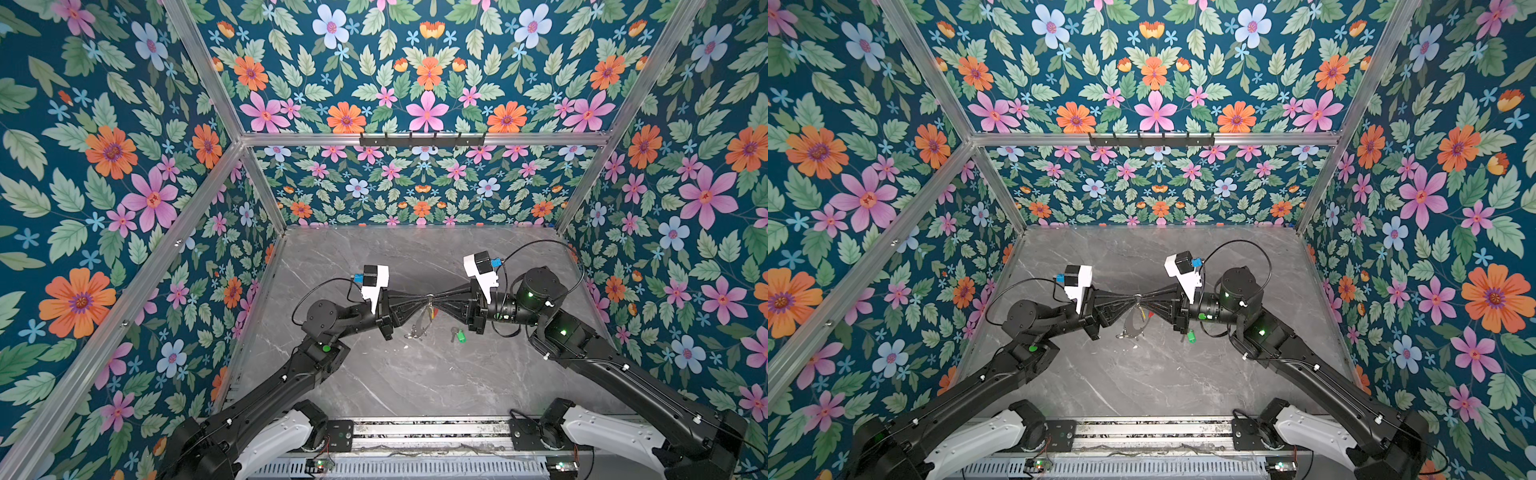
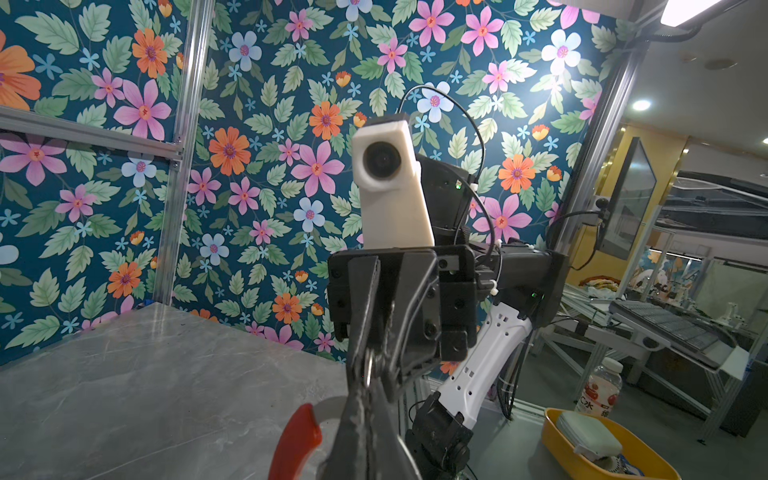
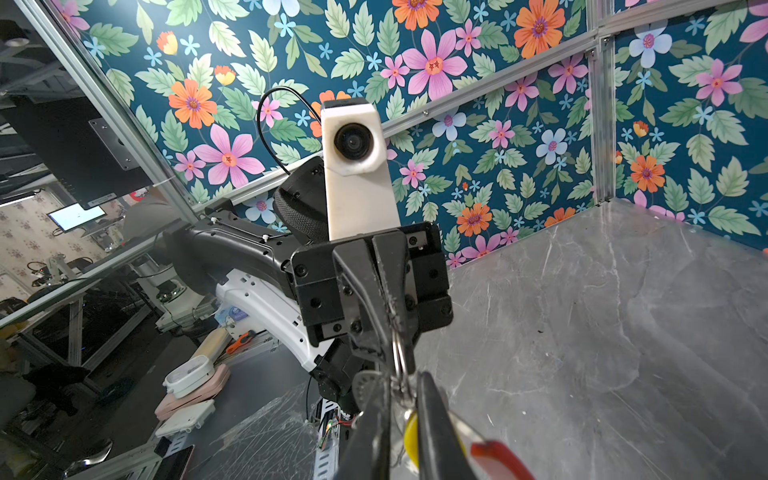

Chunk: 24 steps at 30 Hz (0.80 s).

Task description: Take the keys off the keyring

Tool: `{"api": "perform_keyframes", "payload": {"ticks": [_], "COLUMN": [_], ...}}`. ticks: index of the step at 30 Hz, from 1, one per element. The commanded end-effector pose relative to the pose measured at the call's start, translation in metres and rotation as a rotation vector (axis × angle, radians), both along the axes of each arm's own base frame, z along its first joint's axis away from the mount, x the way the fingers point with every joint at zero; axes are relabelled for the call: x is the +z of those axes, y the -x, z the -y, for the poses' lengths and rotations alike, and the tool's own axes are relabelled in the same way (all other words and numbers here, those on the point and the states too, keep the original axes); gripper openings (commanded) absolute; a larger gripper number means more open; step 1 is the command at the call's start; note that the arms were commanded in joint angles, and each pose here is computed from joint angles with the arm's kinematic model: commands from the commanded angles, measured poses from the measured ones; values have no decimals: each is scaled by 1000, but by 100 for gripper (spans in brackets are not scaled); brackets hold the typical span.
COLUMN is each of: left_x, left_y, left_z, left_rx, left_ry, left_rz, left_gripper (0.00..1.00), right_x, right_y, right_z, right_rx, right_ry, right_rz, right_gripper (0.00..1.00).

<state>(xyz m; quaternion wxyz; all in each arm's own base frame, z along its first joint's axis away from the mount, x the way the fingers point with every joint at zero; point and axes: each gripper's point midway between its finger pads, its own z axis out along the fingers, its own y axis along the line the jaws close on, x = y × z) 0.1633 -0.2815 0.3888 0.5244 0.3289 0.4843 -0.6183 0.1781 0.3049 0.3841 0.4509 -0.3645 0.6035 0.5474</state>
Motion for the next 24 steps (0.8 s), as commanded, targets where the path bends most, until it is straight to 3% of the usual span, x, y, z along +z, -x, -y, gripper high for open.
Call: {"api": "perform_keyframes", "payload": {"ticks": [1, 13, 24], "left_x": [12, 8, 8], "left_y": [2, -1, -3], "left_z": [-4, -4, -3], "left_rx": [10, 16, 23], "left_ry": [49, 52, 54], "left_rz": [38, 22, 19], "left_gripper": [0, 0, 0], "right_x": [14, 17, 17], "right_y": [2, -1, -1], "right_z": [0, -4, -6], "right_rx": [8, 17, 30], "right_ry": [-40, -47, -41], "right_rz": [30, 13, 3], "right_gripper": [16, 14, 0]}}
